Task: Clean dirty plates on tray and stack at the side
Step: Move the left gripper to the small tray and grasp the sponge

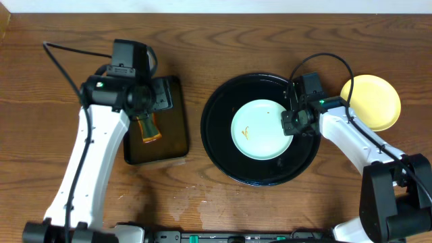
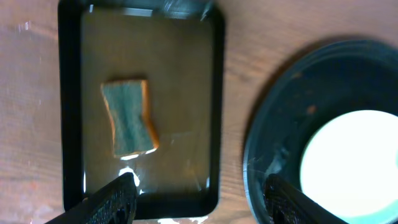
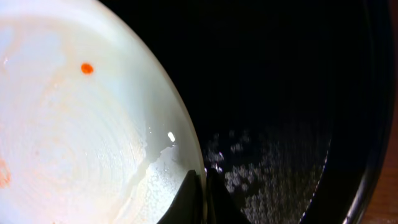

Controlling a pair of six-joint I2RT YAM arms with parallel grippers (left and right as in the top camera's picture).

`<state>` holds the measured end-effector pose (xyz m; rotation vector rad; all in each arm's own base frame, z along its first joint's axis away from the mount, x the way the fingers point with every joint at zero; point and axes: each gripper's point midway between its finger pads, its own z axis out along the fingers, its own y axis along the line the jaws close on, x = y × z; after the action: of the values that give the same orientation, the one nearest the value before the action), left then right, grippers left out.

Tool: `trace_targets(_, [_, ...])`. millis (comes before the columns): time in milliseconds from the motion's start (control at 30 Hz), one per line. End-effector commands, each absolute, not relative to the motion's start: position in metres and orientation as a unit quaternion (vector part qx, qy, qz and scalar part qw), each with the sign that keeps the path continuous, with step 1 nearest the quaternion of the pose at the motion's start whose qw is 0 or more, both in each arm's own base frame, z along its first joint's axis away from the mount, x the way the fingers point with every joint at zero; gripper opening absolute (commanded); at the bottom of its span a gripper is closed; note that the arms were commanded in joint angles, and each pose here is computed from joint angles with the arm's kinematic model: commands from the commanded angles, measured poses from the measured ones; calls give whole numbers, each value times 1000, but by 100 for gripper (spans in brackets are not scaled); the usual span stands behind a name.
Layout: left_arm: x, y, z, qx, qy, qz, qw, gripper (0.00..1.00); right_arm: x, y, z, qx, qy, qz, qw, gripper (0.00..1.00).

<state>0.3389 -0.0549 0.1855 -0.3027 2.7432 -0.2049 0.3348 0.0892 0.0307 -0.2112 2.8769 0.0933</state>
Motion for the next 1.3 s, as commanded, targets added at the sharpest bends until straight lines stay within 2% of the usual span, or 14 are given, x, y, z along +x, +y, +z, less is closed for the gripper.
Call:
trace_targets(0, [336,-43,144,-150,979,-30,132,67,335,86,31,-65,990,25,123,4])
trace_targets(33, [336,-39,135,-160,979,-19,122,67,335,86,31,-65,990,25,122,5])
trace_targets(167, [339,-14,99,-217,972,43,82,67,335,86,31,-64,990,25,121,20])
trace_targets(333, [336,9,63,-248,966,68,28,66,332,85,30,-64,991,24,116,21])
trace_targets(400, [337,21,49,-262,962,71,13,60,331,85,30,-64,991,24,113,21])
trace_targets(500, [344,19,32,-220,975,37,-1,53,331,85,30,-64,991,24,113,21])
trace_targets(667, [350,14,7,-171,985,15,-18,52,330,85,30,-65,991,24,113,21])
trace_targets(800, [356,1,-12,-129,991,-23,-25,41,330,85,30,-64,991,25,112,22])
trace_targets(833, [356,0,-14,-127,991,-28,-27,33,330,85,30,-61,991,25,112,22])
trace_targets(900, [354,-1,-17,-127,991,-29,-33,8,330,85,30,-59,992,26,112,22])
trace_targets(1033, [356,-1,-7,-127,991,-30,-27,7,330,86,30,-57,992,28,112,22])
trace_targets(1167, [366,-1,23,-126,992,-33,4,8,330,86,30,-57,992,28,112,22])
trace_targets(1233, [372,-1,42,-124,991,-36,31,17,330,86,30,-57,992,28,112,22])
trace_targets(1267, [374,-1,51,-123,991,-37,43,27,330,86,30,-57,992,28,112,22])
